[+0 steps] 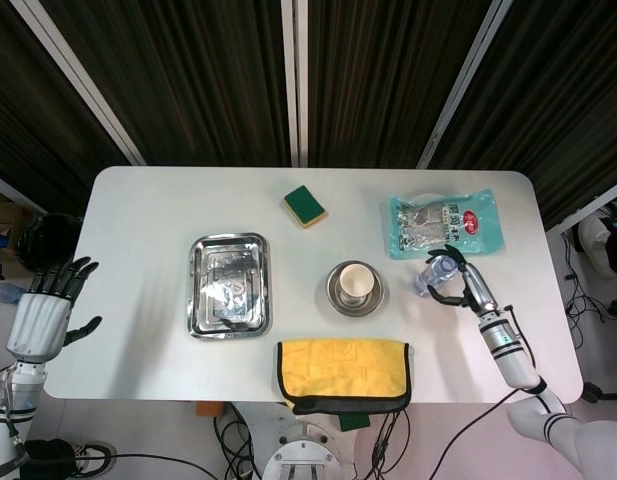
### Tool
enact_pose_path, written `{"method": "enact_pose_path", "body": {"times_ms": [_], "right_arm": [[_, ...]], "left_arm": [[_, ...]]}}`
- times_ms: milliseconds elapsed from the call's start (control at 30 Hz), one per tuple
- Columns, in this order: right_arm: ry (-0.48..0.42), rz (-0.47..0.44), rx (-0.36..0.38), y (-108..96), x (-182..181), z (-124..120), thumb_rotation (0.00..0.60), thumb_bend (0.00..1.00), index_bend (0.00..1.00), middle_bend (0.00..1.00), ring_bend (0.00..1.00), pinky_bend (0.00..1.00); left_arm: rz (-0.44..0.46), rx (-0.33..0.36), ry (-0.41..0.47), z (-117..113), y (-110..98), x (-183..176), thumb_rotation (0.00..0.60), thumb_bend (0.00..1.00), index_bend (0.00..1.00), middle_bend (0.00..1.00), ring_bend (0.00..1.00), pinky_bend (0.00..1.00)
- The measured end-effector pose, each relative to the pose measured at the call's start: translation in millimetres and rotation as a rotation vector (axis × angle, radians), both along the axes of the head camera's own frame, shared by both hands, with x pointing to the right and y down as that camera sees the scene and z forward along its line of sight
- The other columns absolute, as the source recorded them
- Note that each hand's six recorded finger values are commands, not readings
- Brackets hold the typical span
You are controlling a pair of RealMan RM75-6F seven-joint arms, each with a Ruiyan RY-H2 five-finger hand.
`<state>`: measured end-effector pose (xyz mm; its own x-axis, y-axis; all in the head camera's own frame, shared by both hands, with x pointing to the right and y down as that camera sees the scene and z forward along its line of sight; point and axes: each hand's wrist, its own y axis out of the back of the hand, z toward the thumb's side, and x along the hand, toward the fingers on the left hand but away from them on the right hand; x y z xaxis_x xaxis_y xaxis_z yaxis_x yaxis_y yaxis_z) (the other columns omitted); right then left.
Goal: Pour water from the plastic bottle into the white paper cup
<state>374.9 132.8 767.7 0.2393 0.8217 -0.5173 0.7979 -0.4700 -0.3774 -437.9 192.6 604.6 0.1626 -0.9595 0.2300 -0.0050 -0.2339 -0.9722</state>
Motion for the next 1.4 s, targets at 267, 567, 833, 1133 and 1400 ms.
{"method": "enact_pose_path", "body": {"times_ms": [267,567,833,1133,1400], "right_arm": [[-0.022,0.025,0.031,-2.4,2.2,-4.9,0.600,0.63,0.63,0.47,0.29,0.39],[-0.061,0.068,0.124,-6.1,6.3,-23.1,0.600,0.68,0.75,0.58,0.40,0.47],[-0.017,0.018,0.204,-14.8,7.7,-46.6,0.600,0.68,0.76,0.58,0.41,0.48],[0.169,-0.152,0.276,-34.7,-9.5,-70.4,0.600,0.68,0.76,0.59,0.42,0.49],[0.355,-0.288,0.305,-47.6,-27.1,-74.1,0.600,0.68,0.76,0.60,0.42,0.49]], "left_arm": [[0.001,0.002,0.003,-1.4,-0.7,0.4,0.600,0.09,0.17,0.17,0.11,0.16],[-0.001,0.001,0.016,-2.5,-0.9,0.6,0.600,0.09,0.18,0.17,0.11,0.16],[-0.006,0.000,0.034,-3.7,-0.9,0.8,0.600,0.09,0.18,0.17,0.11,0.16],[-0.025,-0.007,0.061,-3.6,0.6,-2.8,0.600,0.09,0.18,0.17,0.11,0.16],[-0.045,-0.018,0.081,-2.7,1.8,-9.1,0.600,0.09,0.18,0.17,0.11,0.16]]}}
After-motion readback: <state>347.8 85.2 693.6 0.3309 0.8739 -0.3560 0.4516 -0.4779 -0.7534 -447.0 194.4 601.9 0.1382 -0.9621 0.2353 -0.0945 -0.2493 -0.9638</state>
